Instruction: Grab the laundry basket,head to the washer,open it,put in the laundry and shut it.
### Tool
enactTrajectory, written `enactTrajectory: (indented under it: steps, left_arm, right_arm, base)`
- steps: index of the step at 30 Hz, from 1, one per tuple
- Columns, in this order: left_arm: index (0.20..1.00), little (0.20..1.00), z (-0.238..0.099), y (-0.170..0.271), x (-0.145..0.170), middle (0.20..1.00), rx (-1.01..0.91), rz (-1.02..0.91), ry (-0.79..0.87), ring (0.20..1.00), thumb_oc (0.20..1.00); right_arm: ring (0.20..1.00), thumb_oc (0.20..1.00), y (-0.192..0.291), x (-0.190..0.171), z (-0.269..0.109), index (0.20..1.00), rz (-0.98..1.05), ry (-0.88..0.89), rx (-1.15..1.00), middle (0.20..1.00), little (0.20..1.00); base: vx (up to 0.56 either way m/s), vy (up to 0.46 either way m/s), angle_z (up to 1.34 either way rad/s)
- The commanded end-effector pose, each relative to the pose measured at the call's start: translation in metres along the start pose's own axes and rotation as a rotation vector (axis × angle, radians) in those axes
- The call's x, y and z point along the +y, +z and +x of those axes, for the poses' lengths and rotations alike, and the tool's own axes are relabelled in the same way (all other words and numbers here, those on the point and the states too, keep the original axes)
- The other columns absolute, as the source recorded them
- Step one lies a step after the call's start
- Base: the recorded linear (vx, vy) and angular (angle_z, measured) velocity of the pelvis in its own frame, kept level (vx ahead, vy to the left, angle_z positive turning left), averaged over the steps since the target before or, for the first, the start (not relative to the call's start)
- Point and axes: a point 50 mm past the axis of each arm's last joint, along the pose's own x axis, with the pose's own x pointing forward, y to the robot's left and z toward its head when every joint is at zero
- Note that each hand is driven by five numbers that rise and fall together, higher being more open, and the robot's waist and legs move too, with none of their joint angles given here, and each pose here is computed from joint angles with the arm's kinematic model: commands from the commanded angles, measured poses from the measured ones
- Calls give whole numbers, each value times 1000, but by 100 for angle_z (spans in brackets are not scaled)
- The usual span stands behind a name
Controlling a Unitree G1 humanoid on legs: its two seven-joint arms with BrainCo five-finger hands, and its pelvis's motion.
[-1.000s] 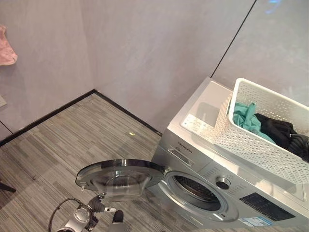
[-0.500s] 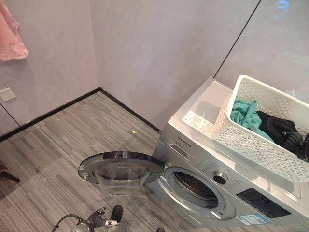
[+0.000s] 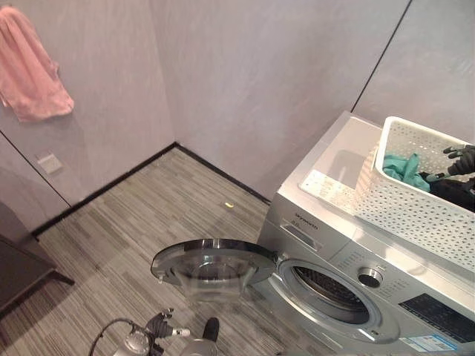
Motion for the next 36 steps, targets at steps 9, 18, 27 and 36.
enactTrajectory:
  steps: [9, 18, 27, 36]
  left_arm:
    - [1000, 1000, -1, -1, -2, 1000, -22, -28, -7, 1000, 1000]
    - [1000, 1000, -1, -10, -8, 1000, 35, -16, -23, 1000, 1000]
    - [1000, 1000, 1, -5, -5, 1000, 24, -36, -5, 1000, 1000]
    - [1000, 1000, -1, -9, -7, 1000, 24, -38, -10, 1000, 1000]
  right_arm:
    - [843, 843, -61, -32, -22, 843, -131, -109, 241, 843, 843]
    - [1000, 1000, -120, -11, -34, 1000, -243, 1, 418, 1000, 1000]
    - [925, 925, -124, 10, -29, 925, -285, 76, 417, 925, 925]
    - [925, 925, -132, 57, -21, 925, -319, 226, 424, 925, 925]
  base:
    - [155, -301, 52]
    - [51, -91, 19]
    - [11, 18, -10]
    - [-13, 28, -11]
